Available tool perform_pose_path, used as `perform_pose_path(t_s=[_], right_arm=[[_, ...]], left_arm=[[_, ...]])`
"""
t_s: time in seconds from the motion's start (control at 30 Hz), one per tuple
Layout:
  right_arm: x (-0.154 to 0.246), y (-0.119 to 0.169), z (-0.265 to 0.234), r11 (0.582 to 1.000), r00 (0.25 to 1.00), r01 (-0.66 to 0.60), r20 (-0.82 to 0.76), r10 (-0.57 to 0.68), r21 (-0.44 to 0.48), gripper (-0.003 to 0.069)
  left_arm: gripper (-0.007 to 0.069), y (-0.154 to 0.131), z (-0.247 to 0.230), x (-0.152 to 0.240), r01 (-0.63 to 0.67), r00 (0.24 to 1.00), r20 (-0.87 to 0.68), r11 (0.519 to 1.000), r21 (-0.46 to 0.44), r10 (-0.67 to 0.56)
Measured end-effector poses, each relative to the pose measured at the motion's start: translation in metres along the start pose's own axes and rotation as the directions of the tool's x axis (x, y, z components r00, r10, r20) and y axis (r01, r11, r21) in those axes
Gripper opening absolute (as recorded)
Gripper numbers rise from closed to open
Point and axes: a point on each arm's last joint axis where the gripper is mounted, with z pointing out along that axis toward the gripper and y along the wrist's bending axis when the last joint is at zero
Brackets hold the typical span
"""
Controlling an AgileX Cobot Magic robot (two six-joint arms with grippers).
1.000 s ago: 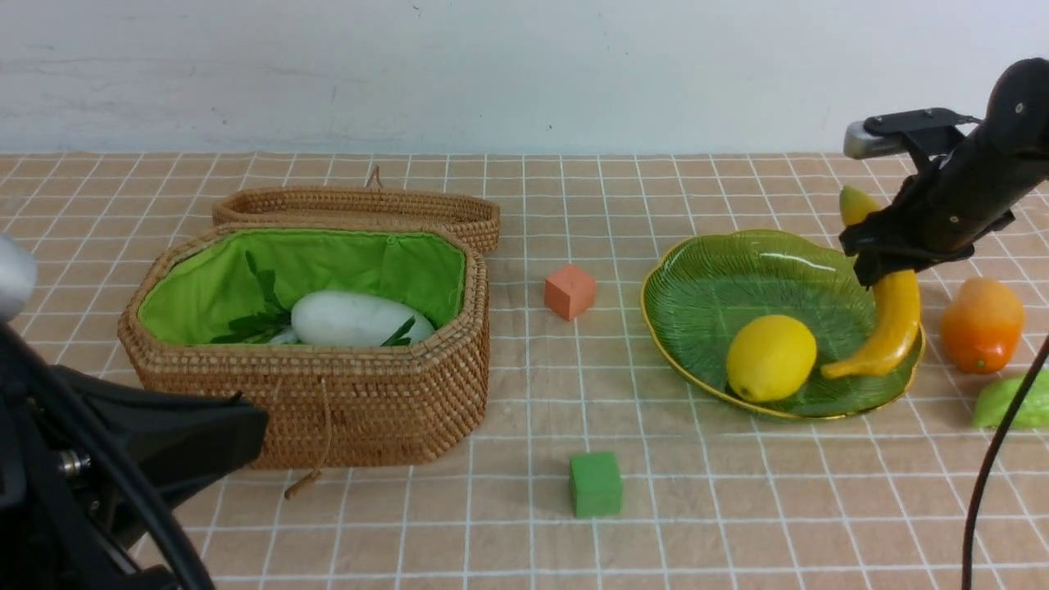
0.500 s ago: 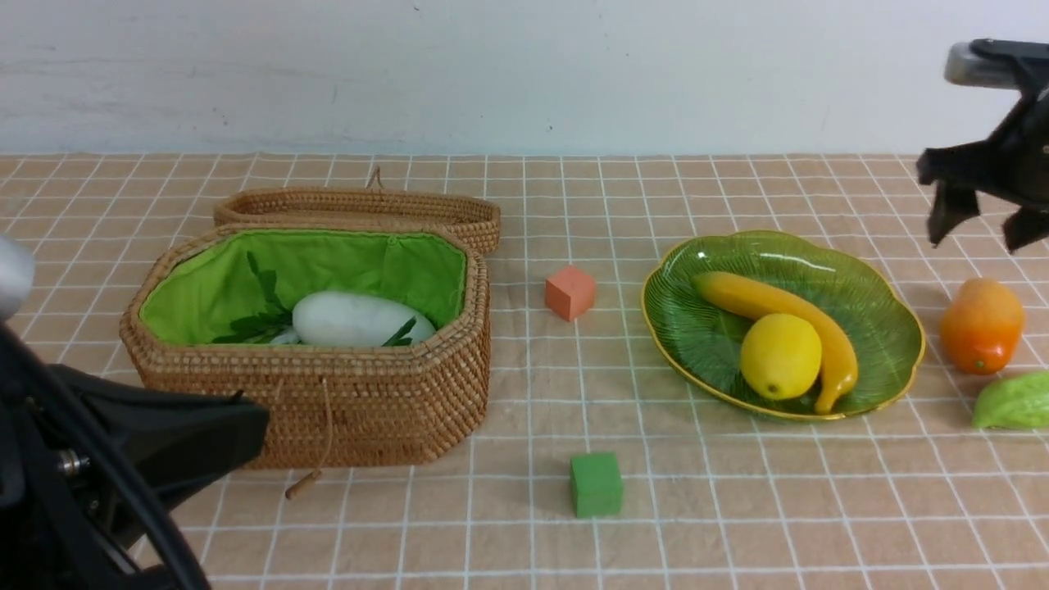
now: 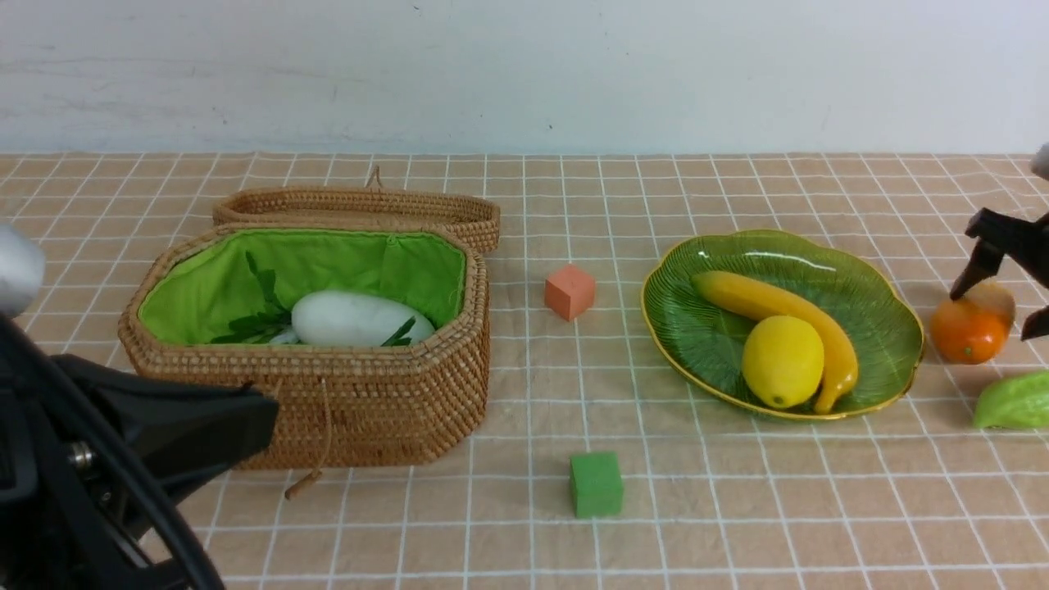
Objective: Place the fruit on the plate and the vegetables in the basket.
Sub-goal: Use the right arm to grab a mango and put it into the right plate
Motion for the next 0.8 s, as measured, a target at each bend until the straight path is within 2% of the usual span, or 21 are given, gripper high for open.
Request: perform_pose_path(t_s=[0.07,0.27,0.47,0.6,0.63,0.67,0.8], right_arm=[[0.003,-0.005,0.022,1.0,1.0,-0.007,-0.025,0.007,-0.008,0.0629],[0.0,-0.007,0.028,0.999,1.0,0.025,-0.011,-0.026,-0.024,0.0552],[0.001,0.0,0.011,0.992,0.992,0.122,-0.035,-0.123,-0.038,0.0548],[0.002,0.026,-0.029,0.979,0.981,0.193,0.003,-0.193,-0.072,0.0548],[0.007,0.05,-0.054,0.967,0.971,0.237,0.036,-0.234,-0.095,0.0548],[0.011,0.061,-0.062,0.957,0.963,0.269,0.052,-0.265,-0.106,0.0548],[0.037,0.106,-0.052,0.91,0.916,0.401,0.014,-0.401,-0.103,0.0548]], left_arm=[[-0.0013,0.0,0.003,0.0,0.002,1.0,-0.009,1.0,0.001,-0.002],[-0.0013,0.0,0.009,0.001,0.002,1.0,-0.029,1.0,-0.001,-0.002],[-0.0013,0.0,0.011,0.0,0.002,1.0,-0.024,1.0,0.0,-0.002],[-0.0013,-0.001,0.012,-0.005,0.004,1.0,0.027,1.0,0.005,-0.004],[-0.0013,-0.001,0.012,-0.008,0.009,0.998,0.061,1.0,0.011,-0.01],[-0.0013,-0.002,0.012,-0.009,0.015,0.997,0.072,1.0,0.016,-0.017],[-0.0013,-0.003,0.011,-0.014,0.03,0.991,0.127,0.999,0.029,-0.033]])
